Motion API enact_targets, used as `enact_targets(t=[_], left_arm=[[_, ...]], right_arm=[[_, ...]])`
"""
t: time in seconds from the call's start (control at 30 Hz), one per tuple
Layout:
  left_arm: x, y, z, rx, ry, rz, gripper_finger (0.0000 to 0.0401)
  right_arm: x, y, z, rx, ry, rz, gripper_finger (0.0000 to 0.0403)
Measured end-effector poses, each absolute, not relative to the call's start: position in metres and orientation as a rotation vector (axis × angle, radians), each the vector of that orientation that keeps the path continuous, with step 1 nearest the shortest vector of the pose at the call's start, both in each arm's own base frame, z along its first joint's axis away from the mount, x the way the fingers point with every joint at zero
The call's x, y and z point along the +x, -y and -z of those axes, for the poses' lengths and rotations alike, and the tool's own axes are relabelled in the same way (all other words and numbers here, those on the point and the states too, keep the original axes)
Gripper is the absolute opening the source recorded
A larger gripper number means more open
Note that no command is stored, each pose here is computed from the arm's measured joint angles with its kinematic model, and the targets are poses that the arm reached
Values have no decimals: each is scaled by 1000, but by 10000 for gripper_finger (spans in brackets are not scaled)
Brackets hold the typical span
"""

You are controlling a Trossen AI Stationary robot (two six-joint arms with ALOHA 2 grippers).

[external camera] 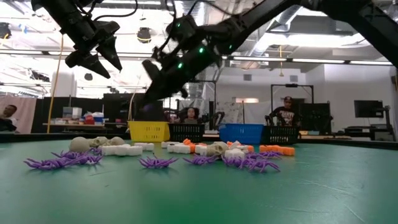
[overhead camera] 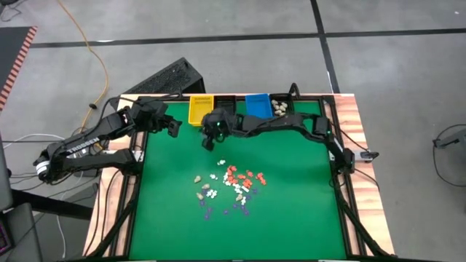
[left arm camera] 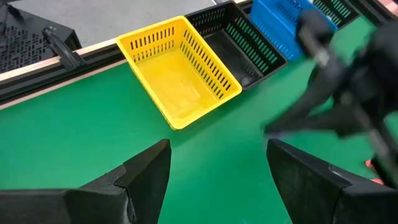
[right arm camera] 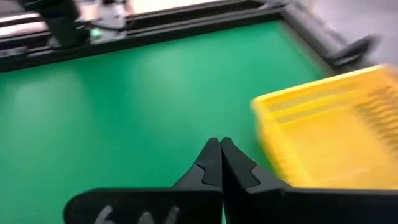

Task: Sort Halloween decoration
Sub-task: Put the purple spider toy into the left black basket

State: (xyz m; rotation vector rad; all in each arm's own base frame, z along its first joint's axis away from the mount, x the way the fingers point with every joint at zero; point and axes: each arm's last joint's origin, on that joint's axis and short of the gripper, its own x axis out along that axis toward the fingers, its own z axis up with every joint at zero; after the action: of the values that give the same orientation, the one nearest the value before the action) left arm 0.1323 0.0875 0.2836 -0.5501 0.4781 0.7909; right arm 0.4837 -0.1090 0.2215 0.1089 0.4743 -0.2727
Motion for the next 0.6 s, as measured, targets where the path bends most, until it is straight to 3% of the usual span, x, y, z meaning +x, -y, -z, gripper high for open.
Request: enact_targets(t=[0.33, 0.6], left_arm=[[132, -87, -284, -550, -478, -791, 256], [132, -88, -284, -558, -474, -793, 256]], right_arm=[[432, 177, -268, 35, -553, 492, 14], [407, 216, -262, 85, -655, 581, 14]])
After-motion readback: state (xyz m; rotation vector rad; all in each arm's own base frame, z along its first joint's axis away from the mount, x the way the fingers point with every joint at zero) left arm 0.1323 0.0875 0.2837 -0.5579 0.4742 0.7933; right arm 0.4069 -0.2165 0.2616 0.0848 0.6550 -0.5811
